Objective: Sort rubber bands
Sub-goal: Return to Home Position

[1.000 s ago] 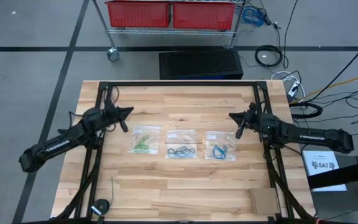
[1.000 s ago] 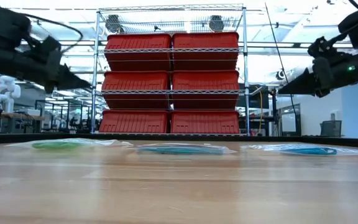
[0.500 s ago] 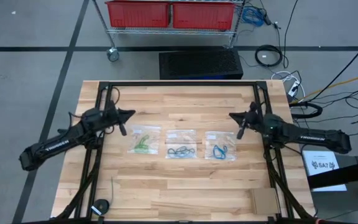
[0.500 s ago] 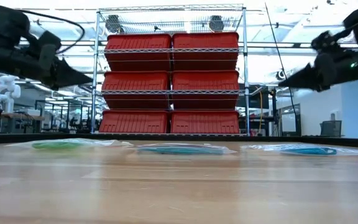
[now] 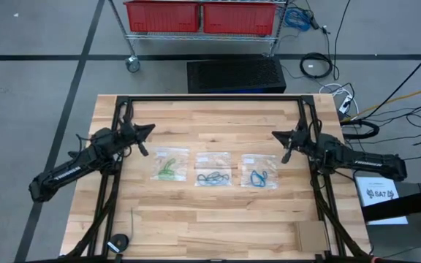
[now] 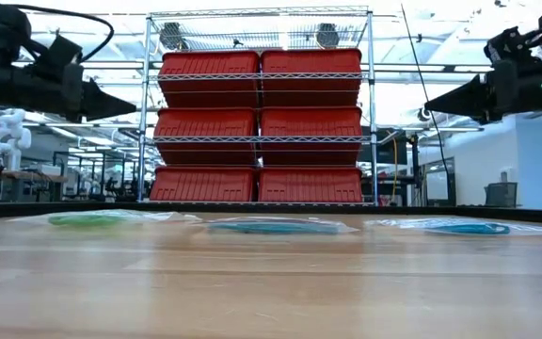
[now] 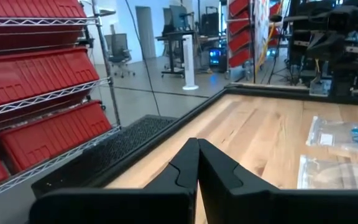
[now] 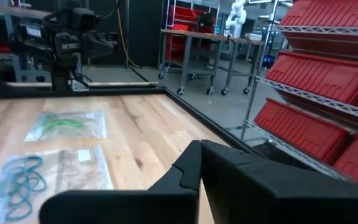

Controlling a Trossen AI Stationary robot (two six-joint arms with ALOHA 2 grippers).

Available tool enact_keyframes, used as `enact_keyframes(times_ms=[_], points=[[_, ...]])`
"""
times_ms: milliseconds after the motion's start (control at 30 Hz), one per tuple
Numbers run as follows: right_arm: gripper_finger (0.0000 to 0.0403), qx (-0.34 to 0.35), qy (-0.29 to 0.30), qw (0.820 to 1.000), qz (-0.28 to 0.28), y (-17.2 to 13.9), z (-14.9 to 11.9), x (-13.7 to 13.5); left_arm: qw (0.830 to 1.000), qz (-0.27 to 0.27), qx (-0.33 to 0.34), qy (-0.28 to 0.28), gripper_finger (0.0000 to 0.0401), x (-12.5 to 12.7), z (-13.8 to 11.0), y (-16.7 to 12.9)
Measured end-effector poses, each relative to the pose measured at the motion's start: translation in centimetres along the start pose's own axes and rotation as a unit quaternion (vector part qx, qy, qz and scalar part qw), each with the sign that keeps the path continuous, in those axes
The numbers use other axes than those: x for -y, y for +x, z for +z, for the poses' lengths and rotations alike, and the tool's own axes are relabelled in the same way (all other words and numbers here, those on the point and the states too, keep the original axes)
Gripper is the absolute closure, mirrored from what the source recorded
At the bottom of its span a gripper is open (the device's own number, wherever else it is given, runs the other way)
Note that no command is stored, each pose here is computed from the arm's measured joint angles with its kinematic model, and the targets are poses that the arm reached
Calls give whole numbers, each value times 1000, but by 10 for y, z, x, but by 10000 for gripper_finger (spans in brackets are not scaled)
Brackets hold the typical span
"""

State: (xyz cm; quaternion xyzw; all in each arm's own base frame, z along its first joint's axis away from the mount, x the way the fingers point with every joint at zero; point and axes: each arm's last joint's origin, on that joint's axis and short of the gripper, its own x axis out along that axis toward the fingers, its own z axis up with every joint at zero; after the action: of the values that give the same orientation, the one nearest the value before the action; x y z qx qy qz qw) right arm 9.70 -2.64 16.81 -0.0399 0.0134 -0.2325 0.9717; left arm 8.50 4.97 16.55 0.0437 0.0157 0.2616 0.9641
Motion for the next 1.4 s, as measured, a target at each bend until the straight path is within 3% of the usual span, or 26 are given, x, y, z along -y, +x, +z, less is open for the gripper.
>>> enact_keyframes(times_ms=[1400], points=[[403, 0, 5, 1000, 0, 0, 0, 0, 1000, 2, 4, -3, 388, 0, 1, 0]])
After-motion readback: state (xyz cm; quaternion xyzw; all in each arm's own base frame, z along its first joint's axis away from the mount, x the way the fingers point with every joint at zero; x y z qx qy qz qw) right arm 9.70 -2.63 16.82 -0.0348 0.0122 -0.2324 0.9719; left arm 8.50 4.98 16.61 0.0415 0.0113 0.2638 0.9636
